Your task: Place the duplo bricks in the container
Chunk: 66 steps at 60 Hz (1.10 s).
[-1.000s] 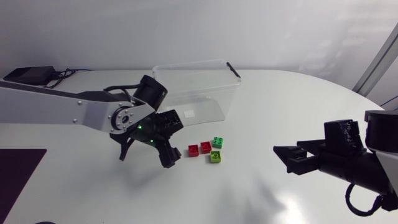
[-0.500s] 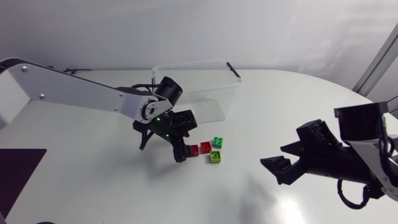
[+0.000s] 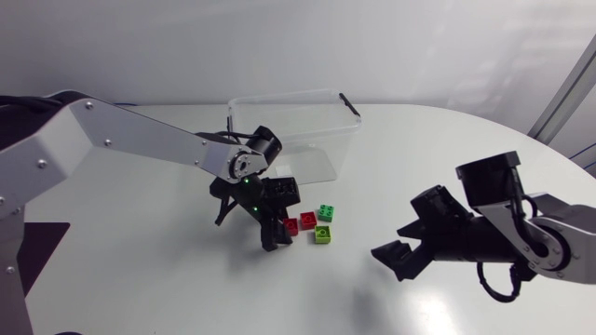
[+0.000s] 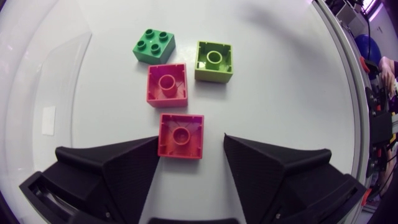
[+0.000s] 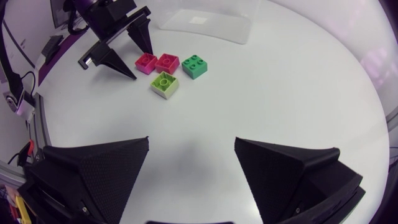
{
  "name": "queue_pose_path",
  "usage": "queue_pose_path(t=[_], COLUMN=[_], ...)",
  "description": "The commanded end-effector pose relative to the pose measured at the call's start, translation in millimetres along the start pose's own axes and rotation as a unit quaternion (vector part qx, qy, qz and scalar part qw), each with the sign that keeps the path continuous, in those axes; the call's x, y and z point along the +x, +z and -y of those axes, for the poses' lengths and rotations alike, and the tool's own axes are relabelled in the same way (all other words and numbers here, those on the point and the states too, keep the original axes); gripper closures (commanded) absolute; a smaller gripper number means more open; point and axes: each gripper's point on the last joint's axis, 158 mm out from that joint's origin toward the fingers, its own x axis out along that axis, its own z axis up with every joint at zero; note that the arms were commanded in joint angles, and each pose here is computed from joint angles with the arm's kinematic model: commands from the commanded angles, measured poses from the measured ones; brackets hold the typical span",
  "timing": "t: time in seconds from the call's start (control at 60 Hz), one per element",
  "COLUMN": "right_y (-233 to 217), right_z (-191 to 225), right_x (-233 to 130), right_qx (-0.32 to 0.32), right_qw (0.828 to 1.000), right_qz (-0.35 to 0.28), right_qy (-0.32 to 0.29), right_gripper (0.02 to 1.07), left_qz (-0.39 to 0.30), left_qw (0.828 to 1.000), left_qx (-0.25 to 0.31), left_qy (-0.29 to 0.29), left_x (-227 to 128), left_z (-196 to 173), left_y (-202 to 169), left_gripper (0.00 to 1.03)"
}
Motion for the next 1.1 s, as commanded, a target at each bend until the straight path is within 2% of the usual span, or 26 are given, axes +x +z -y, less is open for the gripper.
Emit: queue_pose_path(t=[0.0,0.15,0.317,0.5,0.7,0.9,1.083], right_y=[11.5,23.5,32.4,37.5,38.5,43.5,48.9], right_z=[-6.3,-23.1,-39.2,-42.4,-34.7,-34.5,-40.7], right_x=[9.0,27.8,48.3,69.4,93.2,106.8,120.9], right_qx=[-0.004,-0.025,-0.053,-0.071,-0.048,-0.020,0.003], right_qw=[1.000,0.999,0.998,0.996,0.995,0.993,0.991], right_qz=[-0.002,-0.008,-0.022,-0.046,-0.081,-0.113,-0.130], right_qy=[0.011,0.026,0.040,0.022,-0.014,-0.022,-0.022], right_gripper=[0.07,0.07,0.07,0.07,0.10,0.10,0.13], left_qz=[-0.002,-0.015,-0.018,0.006,0.034,0.076,0.126], left_qw=[1.000,0.999,0.998,1.000,0.999,0.993,0.980], left_qx=[0.019,0.007,0.001,-0.005,-0.008,-0.014,-0.033], left_qy=[-0.015,-0.045,-0.054,-0.022,0.022,0.089,0.151], left_x=[4.7,0.7,-15.1,-49.8,-88.5,-139.4,-191.2], left_z=[4.3,14.9,21.0,13.8,0.2,-30.3,-65.4], left_y=[1.7,-3.6,-7.7,-3.1,4.6,24.8,45.9], left_gripper=[0.61,0.70,0.72,0.72,0.72,0.72,0.72])
